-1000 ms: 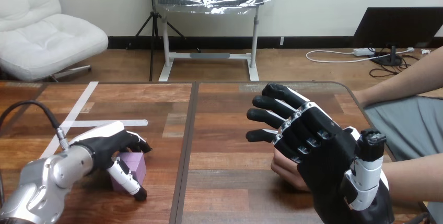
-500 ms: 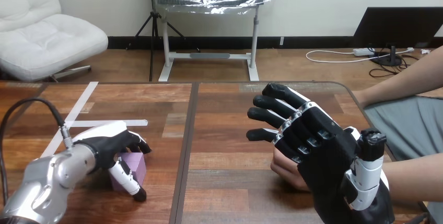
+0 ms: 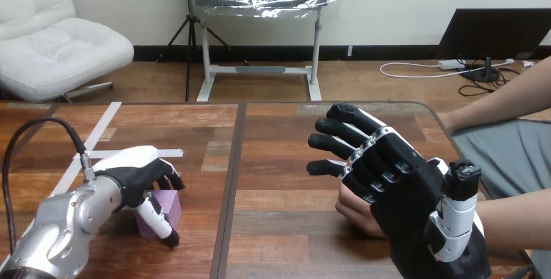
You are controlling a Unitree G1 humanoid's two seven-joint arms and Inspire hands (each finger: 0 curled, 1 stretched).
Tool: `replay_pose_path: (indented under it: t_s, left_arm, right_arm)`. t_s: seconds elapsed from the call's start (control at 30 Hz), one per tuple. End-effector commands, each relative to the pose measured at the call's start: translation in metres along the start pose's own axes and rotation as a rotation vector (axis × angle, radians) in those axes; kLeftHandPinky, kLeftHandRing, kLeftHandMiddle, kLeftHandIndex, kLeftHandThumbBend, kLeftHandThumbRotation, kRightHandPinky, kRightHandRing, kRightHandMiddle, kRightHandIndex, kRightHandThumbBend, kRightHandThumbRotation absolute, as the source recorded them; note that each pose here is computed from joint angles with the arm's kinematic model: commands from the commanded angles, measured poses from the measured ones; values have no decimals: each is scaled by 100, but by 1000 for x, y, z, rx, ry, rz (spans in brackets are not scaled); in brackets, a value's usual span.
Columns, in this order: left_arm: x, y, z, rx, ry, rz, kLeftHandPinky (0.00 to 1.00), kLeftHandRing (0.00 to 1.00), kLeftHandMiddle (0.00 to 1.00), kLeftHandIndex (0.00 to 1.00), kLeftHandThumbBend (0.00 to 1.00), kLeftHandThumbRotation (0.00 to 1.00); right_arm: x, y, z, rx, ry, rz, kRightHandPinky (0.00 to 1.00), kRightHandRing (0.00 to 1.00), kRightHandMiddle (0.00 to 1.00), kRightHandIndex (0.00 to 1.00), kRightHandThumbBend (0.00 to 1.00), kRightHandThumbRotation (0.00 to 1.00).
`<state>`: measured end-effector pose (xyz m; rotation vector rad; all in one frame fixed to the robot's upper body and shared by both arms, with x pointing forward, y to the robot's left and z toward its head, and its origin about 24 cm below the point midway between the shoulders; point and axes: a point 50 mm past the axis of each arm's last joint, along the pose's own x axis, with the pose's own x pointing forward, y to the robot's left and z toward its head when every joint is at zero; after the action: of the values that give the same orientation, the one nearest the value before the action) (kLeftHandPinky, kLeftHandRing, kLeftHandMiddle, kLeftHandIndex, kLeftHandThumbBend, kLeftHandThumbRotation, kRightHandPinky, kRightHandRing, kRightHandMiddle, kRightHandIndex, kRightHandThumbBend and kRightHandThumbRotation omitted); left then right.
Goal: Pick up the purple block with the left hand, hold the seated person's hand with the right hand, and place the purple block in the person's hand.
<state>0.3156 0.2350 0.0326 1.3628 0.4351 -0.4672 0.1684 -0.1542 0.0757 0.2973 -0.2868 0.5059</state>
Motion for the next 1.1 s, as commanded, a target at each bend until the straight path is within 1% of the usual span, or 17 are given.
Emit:
replay_pose_path:
  t_s: [0.0, 0.07, 0.2, 0.37, 0.53, 0.67, 0.87, 0.97, 1.07]
  left_arm:
    - [-1, 27, 5, 61, 0, 106, 40, 53, 68, 69, 72, 0]
    - [-1, 26, 5, 68, 3, 111, 39, 52, 67, 68, 70, 0]
    - [0, 26, 4, 67, 12, 118, 36, 47, 61, 65, 65, 0]
    - [1, 25, 4, 39, 30, 130, 32, 42, 54, 61, 64, 0]
    - [1, 25, 3, 16, 39, 142, 33, 41, 49, 56, 64, 0]
    - [1, 25, 3, 13, 42, 153, 34, 41, 48, 53, 63, 0]
    - [1, 24, 2, 12, 51, 162, 36, 44, 50, 50, 65, 0]
    - [1, 24, 2, 10, 53, 169, 37, 45, 51, 49, 67, 0]
    - [1, 24, 1, 5, 56, 180, 38, 46, 51, 48, 71, 0]
  right_arm:
    - [12, 1, 12, -8, -92, 19, 71, 82, 83, 83, 90, 94]
    - [12, 1, 12, -7, -92, 19, 71, 82, 83, 83, 90, 94]
    - [12, 1, 12, -4, -92, 18, 71, 82, 83, 83, 90, 94]
    - [12, 1, 12, 0, -95, 19, 70, 82, 83, 83, 90, 93]
    - [12, 1, 12, -3, -99, 21, 70, 82, 83, 83, 90, 93]
    - [12, 0, 13, -12, -102, 22, 69, 82, 83, 83, 89, 94]
    - [12, 0, 12, -7, -102, 24, 69, 82, 83, 83, 89, 94]
    - [12, 0, 13, -4, -100, 25, 69, 82, 83, 83, 89, 94]
    - [12, -1, 13, -4, -98, 24, 70, 82, 83, 83, 89, 94]
